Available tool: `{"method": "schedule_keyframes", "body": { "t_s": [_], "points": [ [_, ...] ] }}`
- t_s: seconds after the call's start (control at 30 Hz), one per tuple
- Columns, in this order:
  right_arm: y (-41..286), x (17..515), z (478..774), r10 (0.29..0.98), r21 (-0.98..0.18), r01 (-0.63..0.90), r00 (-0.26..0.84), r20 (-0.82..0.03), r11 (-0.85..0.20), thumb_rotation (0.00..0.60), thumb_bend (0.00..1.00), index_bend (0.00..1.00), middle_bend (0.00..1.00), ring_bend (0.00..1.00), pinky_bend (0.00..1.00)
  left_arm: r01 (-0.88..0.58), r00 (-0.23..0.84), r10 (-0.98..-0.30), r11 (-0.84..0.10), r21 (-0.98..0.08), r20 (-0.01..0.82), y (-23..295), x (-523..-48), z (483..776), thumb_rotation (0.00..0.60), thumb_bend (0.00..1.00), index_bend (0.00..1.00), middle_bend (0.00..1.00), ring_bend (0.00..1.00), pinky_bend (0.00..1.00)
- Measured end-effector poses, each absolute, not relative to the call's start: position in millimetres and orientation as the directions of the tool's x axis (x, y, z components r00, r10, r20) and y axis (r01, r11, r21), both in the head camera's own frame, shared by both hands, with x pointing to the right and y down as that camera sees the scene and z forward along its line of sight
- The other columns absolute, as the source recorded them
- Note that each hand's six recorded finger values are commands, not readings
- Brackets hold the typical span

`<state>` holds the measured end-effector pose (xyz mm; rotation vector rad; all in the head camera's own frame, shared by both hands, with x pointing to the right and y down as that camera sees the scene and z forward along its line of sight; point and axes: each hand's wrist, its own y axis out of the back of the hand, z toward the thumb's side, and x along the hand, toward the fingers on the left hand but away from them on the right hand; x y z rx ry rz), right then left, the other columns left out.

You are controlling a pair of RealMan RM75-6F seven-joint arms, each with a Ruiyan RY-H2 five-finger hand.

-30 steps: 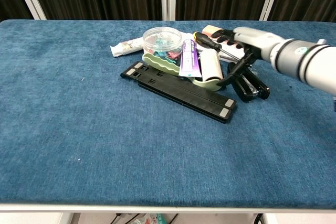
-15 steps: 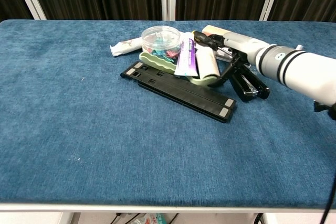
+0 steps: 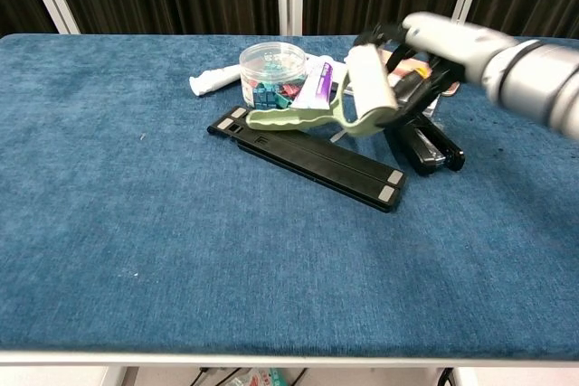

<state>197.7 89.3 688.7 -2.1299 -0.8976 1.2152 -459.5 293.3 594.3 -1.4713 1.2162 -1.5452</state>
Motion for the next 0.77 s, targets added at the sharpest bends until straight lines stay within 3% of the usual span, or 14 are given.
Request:
{"method": "schedule_keyframes", "body": {
  "t_s": [0.2,0.77],
  "points": [
    [102.8,198.3,643.9,0.754,-0.719,0.298,0.463,-0.466,-0.627,0.600,0.45,0.41,0.43,0.23,0.13,-0.122,-0.127,-0.926,-0.340,-0.932,0.354,290.3,-454.9,594.1,0.600,0.07,0.18,0.13,0.14,0.18],
    [100.2,70.2,651.8,0.701,-0.607,0.435,0.644,-0.307,-0.665,0.600,0.45,0.41,0.43,0.23,0.13,-0.112,-0.150,-0.927,-0.329,-0.938,0.343,295.3,-460.4,585.1,0.600,0.07,0.18,0.13,0.14,0.18]
  ]
}}
